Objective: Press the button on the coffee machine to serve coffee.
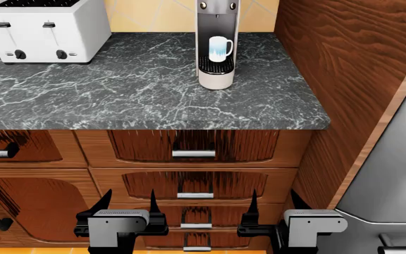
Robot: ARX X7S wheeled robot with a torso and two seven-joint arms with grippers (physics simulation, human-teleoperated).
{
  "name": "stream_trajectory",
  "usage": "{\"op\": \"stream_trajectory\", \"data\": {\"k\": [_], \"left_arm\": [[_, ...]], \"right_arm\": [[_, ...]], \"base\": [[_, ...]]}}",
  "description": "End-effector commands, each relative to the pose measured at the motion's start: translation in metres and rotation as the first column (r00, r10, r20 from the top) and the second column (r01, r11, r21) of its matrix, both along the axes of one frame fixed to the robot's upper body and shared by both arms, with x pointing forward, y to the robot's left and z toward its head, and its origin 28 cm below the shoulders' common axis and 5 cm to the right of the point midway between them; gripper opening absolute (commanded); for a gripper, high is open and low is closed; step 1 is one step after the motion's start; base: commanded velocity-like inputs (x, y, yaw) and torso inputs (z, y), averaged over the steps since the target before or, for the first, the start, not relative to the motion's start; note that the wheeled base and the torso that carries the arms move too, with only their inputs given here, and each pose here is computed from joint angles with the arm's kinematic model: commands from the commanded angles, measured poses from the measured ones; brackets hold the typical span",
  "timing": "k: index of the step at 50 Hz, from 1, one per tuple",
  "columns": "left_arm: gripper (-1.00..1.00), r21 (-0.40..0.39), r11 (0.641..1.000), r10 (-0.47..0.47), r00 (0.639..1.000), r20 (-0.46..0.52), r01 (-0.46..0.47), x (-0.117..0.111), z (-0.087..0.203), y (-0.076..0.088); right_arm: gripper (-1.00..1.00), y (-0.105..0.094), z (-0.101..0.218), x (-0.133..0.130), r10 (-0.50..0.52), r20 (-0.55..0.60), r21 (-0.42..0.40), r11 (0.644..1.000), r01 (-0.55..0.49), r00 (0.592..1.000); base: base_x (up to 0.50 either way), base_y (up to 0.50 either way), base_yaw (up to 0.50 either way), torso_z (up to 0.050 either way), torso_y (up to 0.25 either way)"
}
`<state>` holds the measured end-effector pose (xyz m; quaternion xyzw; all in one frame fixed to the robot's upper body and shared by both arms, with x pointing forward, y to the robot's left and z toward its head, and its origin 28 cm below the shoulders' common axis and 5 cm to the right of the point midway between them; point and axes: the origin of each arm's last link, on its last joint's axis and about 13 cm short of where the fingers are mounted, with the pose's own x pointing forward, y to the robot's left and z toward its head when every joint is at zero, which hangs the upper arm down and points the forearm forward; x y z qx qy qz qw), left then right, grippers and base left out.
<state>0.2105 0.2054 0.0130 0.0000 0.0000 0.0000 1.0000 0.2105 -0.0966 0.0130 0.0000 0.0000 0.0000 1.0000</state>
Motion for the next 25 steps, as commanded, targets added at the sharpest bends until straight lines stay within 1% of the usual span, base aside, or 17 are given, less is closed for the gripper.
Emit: {"op": "stream_trajectory", "data": {"k": [1, 4, 9, 10, 13, 18, 21, 25], "left_arm": [[1.0, -0.003, 1.0, -0.001, 1.0, 0.0, 0.001, 0.0, 0.0, 0.0001], [1.0, -0.005, 1.0, -0.004, 1.0, 0.001, 0.004, 0.0003, -0.0001, -0.0003], [1.0, -0.008, 1.0, 0.001, 1.0, 0.004, -0.001, 0.0006, 0.0003, -0.0006], [1.0, 0.002, 1.0, -0.002, 1.0, 0.004, 0.002, 0.0006, 0.0002, -0.0009], [1.0, -0.011, 1.0, -0.003, 1.0, 0.004, 0.003, 0.0007, 0.0007, -0.0012], [1.0, 0.031, 0.999, 0.008, 1.0, -0.01, -0.008, 0.0009, -0.0018, -0.0007], [1.0, 0.009, 1.0, 0.017, 1.0, -0.005, -0.017, 0.0013, 0.0, 0.0002], [1.0, 0.01, 1.0, 0.019, 1.0, -0.005, -0.019, 0.0018, -0.0001, -0.001]], "right_arm": [[1.0, 0.0011, 0.0009, 0.0002, 0.007, 0.001, -0.003, 1.0, -0.007, 1.0], [1.0, 0.0012, 0.0012, 0.0001, 0.008, 0.003, -0.023, 1.0, -0.008, 1.0], [1.0, 0.0011, 0.0007, -0.0007, 0.006, 0.007, -0.03, 1.0, -0.006, 1.0], [1.0, 0.0012, 0.0011, -0.0007, 0.006, 0.008, -0.03, 1.0, -0.006, 1.0], [1.0, 0.0011, 0.0016, -0.0011, 0.007, 0.007, -0.033, 0.999, -0.007, 1.0], [1.0, 0.0009, 0.002, -0.0013, 0.005, 0.011, -0.035, 0.999, -0.005, 1.0], [1.0, 0.0002, 0.0008, -0.0014, 0.002, 0.008, -0.032, 0.999, -0.002, 1.0], [1.0, 0.001, 0.0015, -0.0013, 0.011, 0.016, -0.023, 1.0, -0.011, 1.0]], "base": [[0.0, 0.0, 0.0, 0.0, 0.0], [0.0, 0.0, 0.0, 0.0, 0.0], [0.0, 0.0, 0.0, 0.0, 0.0], [0.0, 0.0, 0.0, 0.0, 0.0], [0.0, 0.0, 0.0, 0.0, 0.0], [0.0, 0.0, 0.0, 0.0, 0.0], [0.0, 0.0, 0.0, 0.0, 0.0], [0.0, 0.0, 0.0, 0.0, 0.0]]}}
